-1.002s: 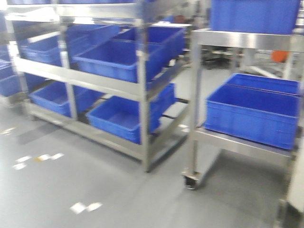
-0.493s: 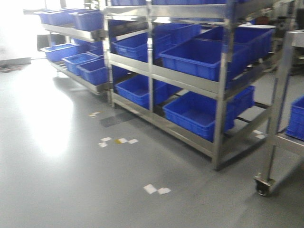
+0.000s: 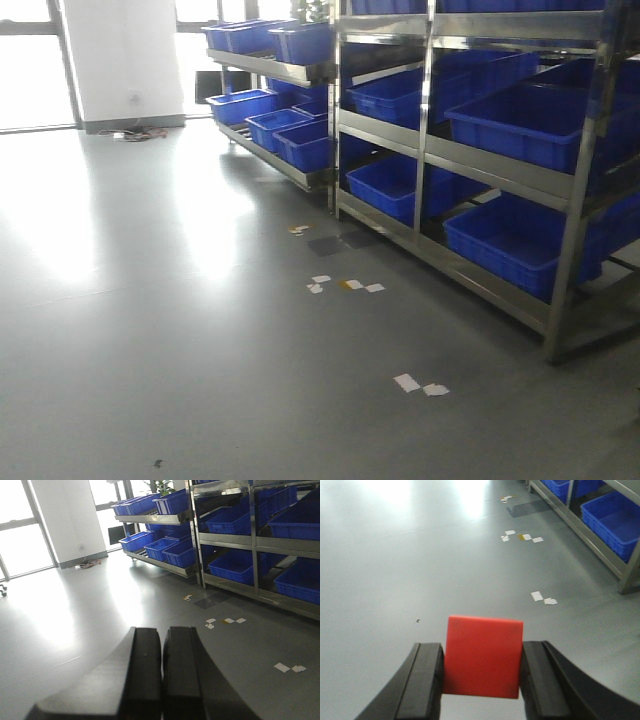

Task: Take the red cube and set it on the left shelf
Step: 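Drive the base away from the table holding the red cube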

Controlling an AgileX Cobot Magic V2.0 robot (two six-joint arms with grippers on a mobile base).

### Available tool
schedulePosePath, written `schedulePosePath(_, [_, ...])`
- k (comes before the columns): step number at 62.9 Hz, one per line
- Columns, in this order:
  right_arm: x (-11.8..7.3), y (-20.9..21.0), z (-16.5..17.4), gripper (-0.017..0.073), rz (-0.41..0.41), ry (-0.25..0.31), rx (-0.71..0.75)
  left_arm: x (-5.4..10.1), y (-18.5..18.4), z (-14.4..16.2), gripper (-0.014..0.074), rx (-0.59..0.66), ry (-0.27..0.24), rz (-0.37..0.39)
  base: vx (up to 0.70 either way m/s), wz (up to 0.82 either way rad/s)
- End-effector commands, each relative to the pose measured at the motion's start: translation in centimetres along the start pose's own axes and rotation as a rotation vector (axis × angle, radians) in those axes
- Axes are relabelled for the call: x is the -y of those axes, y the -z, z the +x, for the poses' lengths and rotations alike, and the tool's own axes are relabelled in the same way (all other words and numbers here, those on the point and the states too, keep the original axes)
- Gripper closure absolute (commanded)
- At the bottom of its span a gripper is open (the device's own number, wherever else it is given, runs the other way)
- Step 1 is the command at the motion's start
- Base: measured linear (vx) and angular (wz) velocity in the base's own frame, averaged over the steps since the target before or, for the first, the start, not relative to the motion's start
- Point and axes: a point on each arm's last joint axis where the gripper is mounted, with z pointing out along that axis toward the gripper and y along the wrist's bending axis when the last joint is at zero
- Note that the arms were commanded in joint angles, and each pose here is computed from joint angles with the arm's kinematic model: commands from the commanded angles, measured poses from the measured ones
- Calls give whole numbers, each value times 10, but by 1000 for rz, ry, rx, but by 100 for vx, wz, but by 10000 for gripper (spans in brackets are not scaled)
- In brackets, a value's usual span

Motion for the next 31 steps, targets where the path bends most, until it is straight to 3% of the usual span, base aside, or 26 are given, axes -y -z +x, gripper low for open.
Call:
schedulePosePath(1, [-1, 5, -16, 530, -2, 8, 115, 0, -1, 0, 492, 55, 8, -10, -17, 31])
schedulePosePath(20, [-1, 5, -16, 530, -2, 8, 115, 0, -1, 0, 492, 55, 8, -10, -17, 25])
schedulePosePath(31, [-1, 5, -16, 530, -2, 8, 115, 0, -1, 0, 492, 55, 8, -10, -4, 2])
